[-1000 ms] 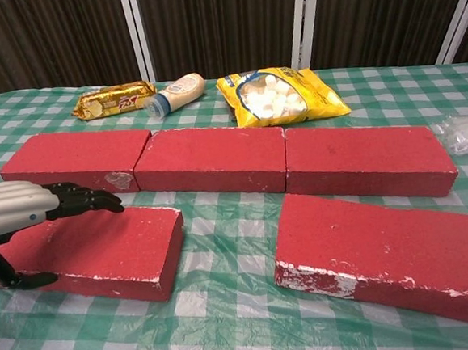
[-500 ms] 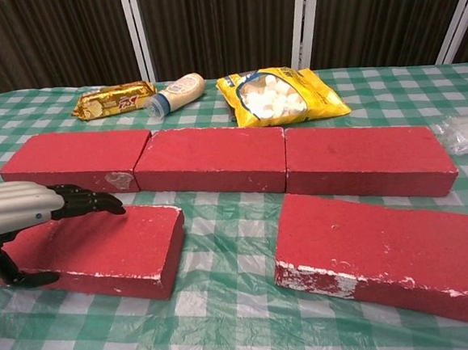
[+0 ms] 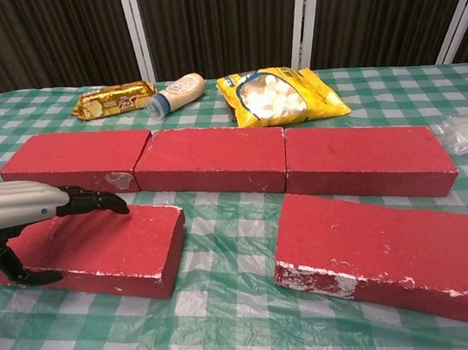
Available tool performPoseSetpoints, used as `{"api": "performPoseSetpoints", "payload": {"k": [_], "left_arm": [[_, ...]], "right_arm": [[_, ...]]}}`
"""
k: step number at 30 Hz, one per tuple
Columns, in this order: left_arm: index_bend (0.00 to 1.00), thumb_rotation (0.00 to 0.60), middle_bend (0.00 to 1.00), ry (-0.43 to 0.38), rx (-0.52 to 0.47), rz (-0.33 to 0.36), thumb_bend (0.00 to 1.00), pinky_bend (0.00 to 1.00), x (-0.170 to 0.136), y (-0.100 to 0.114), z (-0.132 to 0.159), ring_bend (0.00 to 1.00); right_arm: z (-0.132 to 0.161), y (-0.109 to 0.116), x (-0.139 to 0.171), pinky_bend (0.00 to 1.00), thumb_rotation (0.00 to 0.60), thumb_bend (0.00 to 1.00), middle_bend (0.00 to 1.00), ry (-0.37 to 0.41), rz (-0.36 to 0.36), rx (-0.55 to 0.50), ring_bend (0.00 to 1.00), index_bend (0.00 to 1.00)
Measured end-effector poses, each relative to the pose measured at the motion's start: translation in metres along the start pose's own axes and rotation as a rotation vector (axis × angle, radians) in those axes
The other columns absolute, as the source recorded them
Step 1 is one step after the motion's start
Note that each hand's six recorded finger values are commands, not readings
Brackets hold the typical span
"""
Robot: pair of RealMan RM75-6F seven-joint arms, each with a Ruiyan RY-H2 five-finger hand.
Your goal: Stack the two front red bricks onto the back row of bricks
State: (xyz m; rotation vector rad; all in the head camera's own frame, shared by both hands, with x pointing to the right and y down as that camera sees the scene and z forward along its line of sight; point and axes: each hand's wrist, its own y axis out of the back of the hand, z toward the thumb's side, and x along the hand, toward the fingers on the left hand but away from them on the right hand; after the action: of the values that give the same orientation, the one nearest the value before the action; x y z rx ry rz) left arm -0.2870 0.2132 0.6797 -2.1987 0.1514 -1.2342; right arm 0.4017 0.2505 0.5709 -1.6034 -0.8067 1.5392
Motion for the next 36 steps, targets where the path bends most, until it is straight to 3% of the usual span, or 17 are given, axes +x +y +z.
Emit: {"api": "performPoseSetpoints", "payload": {"k": [36], "left_arm": [[0.0, 0.6, 0.0, 0.033, -0.035, -0.076, 0.34, 0.0, 0.009, 0.005, -0.01, 0.0]], "right_arm": [[0.002, -0.002, -0.001, 0.0, 0.6, 0.09, 0.0, 0.003, 0.007, 0.003, 0.0, 0.0]]}}
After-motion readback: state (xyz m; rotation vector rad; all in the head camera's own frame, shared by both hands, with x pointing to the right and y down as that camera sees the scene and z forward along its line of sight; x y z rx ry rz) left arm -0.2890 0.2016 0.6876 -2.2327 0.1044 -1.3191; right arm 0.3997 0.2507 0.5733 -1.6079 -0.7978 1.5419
